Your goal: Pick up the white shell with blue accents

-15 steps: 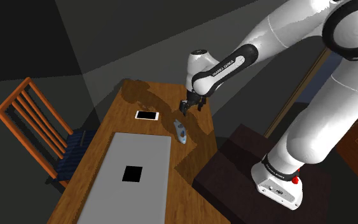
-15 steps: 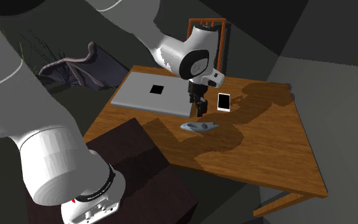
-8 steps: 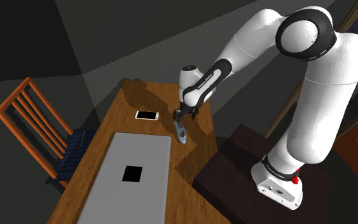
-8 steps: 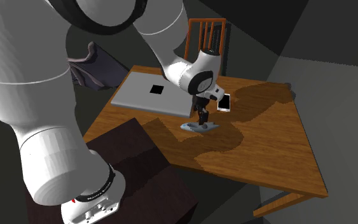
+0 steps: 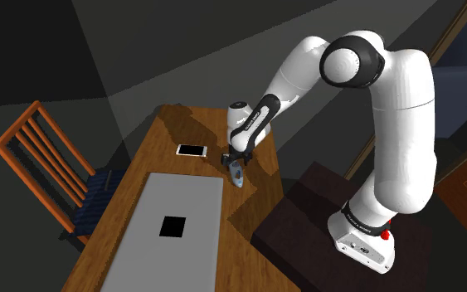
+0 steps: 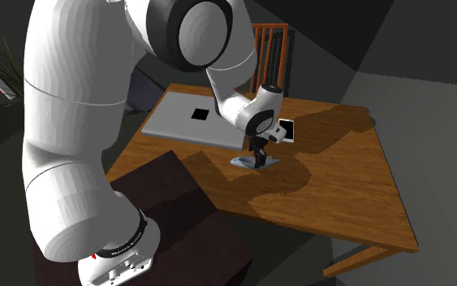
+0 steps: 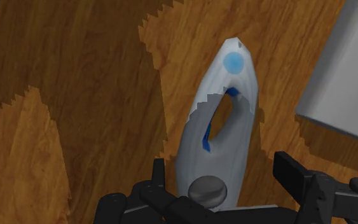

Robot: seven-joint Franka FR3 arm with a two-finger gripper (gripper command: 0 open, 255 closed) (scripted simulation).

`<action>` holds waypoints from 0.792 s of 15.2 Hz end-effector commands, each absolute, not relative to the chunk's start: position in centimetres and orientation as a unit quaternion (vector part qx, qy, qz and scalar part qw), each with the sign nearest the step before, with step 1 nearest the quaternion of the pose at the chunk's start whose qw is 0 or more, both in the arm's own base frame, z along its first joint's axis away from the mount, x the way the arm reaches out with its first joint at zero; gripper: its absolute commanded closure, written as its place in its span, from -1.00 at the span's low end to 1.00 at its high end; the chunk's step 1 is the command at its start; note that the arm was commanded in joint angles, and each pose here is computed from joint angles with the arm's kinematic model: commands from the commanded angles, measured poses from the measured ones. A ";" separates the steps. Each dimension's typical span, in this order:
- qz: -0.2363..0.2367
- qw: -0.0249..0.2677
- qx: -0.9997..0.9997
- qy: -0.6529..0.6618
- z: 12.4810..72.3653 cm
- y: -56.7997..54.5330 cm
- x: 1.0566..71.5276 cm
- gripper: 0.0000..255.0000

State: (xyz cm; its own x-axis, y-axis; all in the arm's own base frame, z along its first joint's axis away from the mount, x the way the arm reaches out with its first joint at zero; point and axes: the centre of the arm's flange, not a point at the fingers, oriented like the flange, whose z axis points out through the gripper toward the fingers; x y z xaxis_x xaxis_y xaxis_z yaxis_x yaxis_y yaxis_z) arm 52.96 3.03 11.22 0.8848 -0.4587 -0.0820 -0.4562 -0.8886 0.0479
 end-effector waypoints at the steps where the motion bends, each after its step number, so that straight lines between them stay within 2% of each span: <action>1: -0.046 0.013 0.971 -0.236 10.1 3.0 52.8 -1.00; 6: -0.046 0.013 0.971 -0.236 8.2 3.0 52.8 -1.00; 7: -0.046 0.014 0.971 -0.236 8.2 3.0 52.9 1.00; 12: -0.045 0.014 0.971 -0.236 8.3 3.0 52.8 1.00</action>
